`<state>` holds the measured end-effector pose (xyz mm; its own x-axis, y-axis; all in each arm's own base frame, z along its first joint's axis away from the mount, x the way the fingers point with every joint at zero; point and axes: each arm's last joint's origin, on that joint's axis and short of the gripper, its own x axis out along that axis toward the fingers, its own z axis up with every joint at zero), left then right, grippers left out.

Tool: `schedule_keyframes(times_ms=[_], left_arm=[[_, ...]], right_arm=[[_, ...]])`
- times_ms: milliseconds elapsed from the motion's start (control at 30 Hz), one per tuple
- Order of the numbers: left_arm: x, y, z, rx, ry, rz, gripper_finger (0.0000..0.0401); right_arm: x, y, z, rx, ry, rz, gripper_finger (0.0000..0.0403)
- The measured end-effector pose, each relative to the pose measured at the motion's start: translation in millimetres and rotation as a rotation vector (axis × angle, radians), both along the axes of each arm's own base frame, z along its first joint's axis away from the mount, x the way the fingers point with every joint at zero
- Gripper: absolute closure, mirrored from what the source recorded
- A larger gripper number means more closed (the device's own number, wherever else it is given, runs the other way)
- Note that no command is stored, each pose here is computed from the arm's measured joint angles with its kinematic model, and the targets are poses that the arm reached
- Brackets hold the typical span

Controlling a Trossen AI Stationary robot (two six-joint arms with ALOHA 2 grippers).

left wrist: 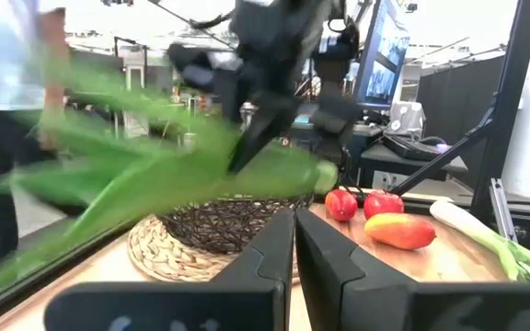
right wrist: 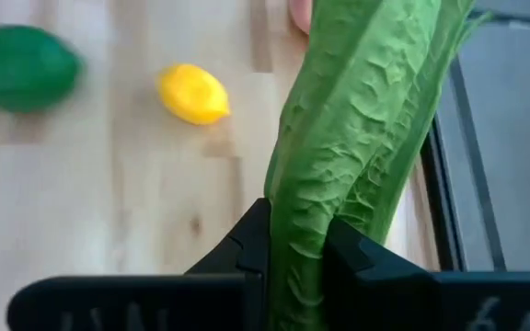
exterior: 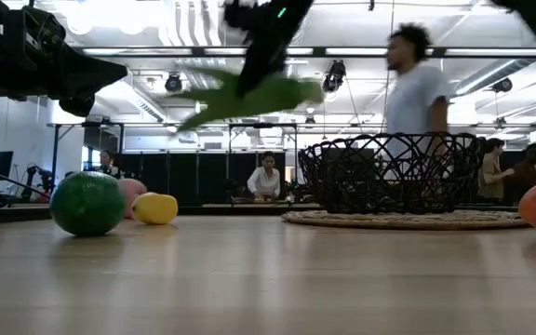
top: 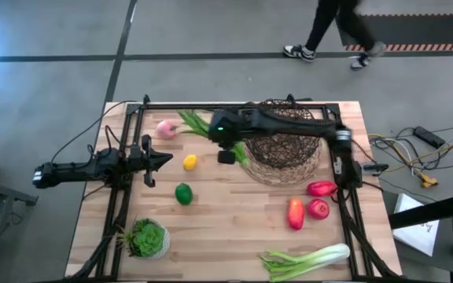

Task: Build produce basket
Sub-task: Put the green lettuce into the wire basket

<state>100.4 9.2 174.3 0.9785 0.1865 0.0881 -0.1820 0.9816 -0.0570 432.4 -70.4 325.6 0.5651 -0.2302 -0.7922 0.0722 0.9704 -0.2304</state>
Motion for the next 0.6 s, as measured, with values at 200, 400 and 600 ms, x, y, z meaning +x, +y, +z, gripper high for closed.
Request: schedule_keyframes(times_ms=[200, 400, 600], left_arm=[[0, 0, 0, 0.000, 0.000, 0.001, 0.0401], [0, 0, 0, 0.000, 0.000, 0.001, 0.0401], [0, 0, 0, 0.000, 0.000, 0.000, 0.0401]], right_arm=[[-77, 1, 22, -0.039, -0.011, -0.010, 0.0365], [-152, -24, -6, -0.052, 0.104, -0.076, 0.0365], [-195, -60, -50, -0.054, 0.215, -0.158, 0.0365]])
